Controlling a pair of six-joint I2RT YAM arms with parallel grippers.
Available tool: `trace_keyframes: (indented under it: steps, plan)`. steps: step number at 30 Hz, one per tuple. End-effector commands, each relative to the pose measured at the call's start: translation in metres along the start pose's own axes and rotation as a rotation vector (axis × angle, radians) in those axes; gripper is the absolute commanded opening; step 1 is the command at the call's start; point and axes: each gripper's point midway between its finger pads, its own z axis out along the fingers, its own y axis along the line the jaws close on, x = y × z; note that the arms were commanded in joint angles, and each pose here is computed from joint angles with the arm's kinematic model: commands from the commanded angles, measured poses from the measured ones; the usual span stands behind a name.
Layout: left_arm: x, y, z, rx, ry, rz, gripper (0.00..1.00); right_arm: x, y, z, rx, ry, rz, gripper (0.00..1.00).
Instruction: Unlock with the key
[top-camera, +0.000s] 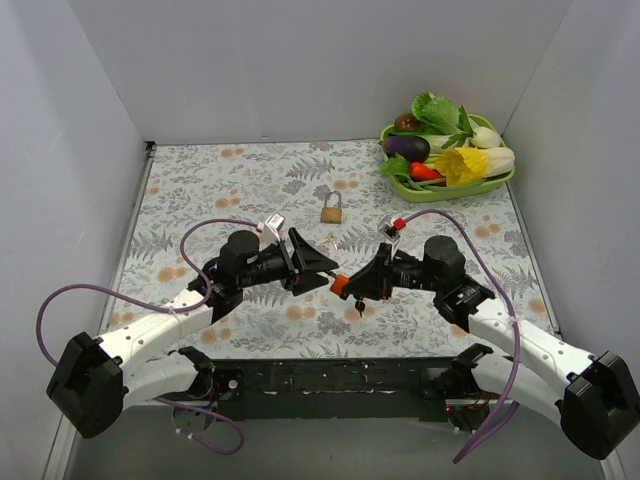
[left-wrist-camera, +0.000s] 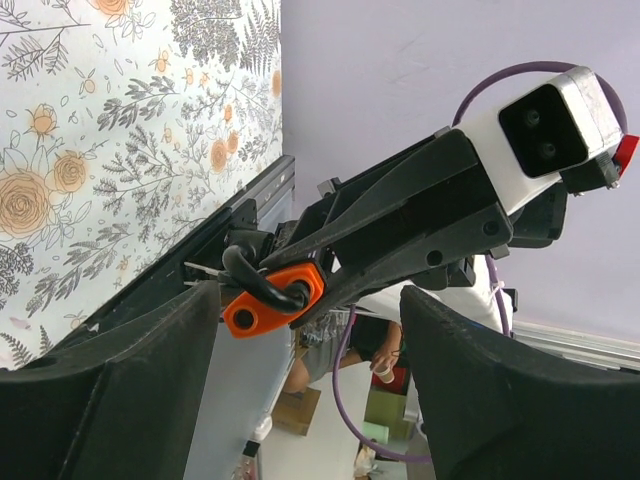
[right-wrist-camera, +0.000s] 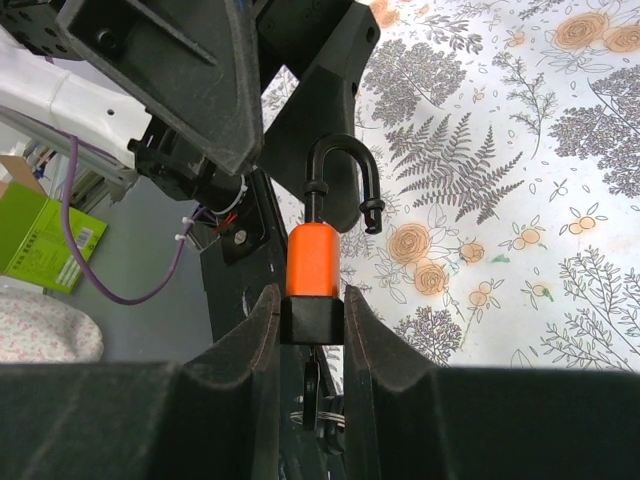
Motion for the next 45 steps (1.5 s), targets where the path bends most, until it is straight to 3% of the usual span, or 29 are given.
trace_keyframes:
  steps: [1,12,25,45]
  plan:
    - [0.0,-0.013,0.002,0.038,0.009,-0.119,0.72,-0.016,0.019,0.0,-0.083,-0.064,-0.06,0.01]
    - [-0.001,-0.01,0.009,0.063,0.013,-0.08,0.66,0.001,0.026,0.002,-0.123,-0.053,-0.014,0.01]
    - [0.004,-0.007,-0.001,0.107,0.0,0.061,0.37,0.005,0.024,0.001,-0.109,-0.065,0.026,0.01]
    - [0.007,0.042,0.021,0.082,0.058,0.296,0.34,0.029,-0.009,0.009,-0.037,-0.117,0.211,0.01]
